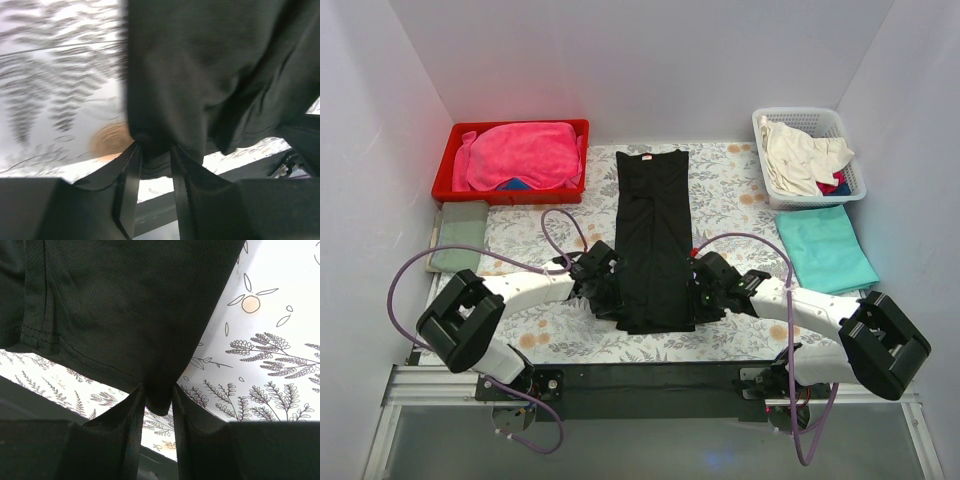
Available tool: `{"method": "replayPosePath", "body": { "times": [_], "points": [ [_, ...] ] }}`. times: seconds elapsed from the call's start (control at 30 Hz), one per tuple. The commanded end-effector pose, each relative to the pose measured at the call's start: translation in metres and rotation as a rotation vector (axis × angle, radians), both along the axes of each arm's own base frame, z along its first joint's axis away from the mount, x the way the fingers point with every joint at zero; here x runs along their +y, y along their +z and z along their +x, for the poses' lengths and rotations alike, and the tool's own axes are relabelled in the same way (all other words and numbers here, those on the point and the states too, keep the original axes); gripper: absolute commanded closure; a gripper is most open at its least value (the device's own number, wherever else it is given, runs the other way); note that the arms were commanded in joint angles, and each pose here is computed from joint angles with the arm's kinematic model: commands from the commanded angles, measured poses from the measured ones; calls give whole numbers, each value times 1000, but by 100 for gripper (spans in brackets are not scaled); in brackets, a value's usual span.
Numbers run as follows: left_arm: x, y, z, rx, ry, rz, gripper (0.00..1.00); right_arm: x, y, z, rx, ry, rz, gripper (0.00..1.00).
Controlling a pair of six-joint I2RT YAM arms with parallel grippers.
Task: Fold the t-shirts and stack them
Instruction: Grab the bottom of the folded rectangular tshirt with both arms
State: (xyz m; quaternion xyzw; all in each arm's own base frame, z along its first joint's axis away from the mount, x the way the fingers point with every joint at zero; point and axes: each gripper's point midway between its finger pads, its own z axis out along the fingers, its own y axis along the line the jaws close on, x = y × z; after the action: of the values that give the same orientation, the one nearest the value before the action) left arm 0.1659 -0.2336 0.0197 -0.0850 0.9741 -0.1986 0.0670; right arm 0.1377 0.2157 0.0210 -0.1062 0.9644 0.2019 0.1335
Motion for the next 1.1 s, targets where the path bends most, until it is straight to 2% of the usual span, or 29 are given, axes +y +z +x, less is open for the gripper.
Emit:
{"method": "replayPosePath", "body": {
  "times": [0.0,0.1,0.13,0.17,0.2,0.23,0.47,0.63,1.07],
  "points": [
    [11,-30,-8,8,-38,118,72,-15,-15,-13,45,-7,-47,65],
    [12,-34,-10,23,-44,148,80,-15,-18,-16,54,-5,-43,69],
    [13,-35,-12,30,-44,156,88,-16,-19,-17,58,-4,-46,72],
    [15,-36,-12,29,-40,166,95,-17,-19,-17,59,-3,-47,78],
    [18,-36,-13,33,-39,180,100,-17,-20,-19,62,-2,-48,95],
    [21,-36,-15,37,-36,191,100,-17,-19,-18,61,-3,-47,99],
    [41,-21,-16,-6,11,241,100,-31,-7,-19,24,-25,-76,99],
    [41,-8,-20,-24,30,208,100,-35,-1,-20,7,-29,-73,99],
    [1,12,0,-54,-11,84,100,-17,12,-6,-28,6,-33,99]
  ]
}}
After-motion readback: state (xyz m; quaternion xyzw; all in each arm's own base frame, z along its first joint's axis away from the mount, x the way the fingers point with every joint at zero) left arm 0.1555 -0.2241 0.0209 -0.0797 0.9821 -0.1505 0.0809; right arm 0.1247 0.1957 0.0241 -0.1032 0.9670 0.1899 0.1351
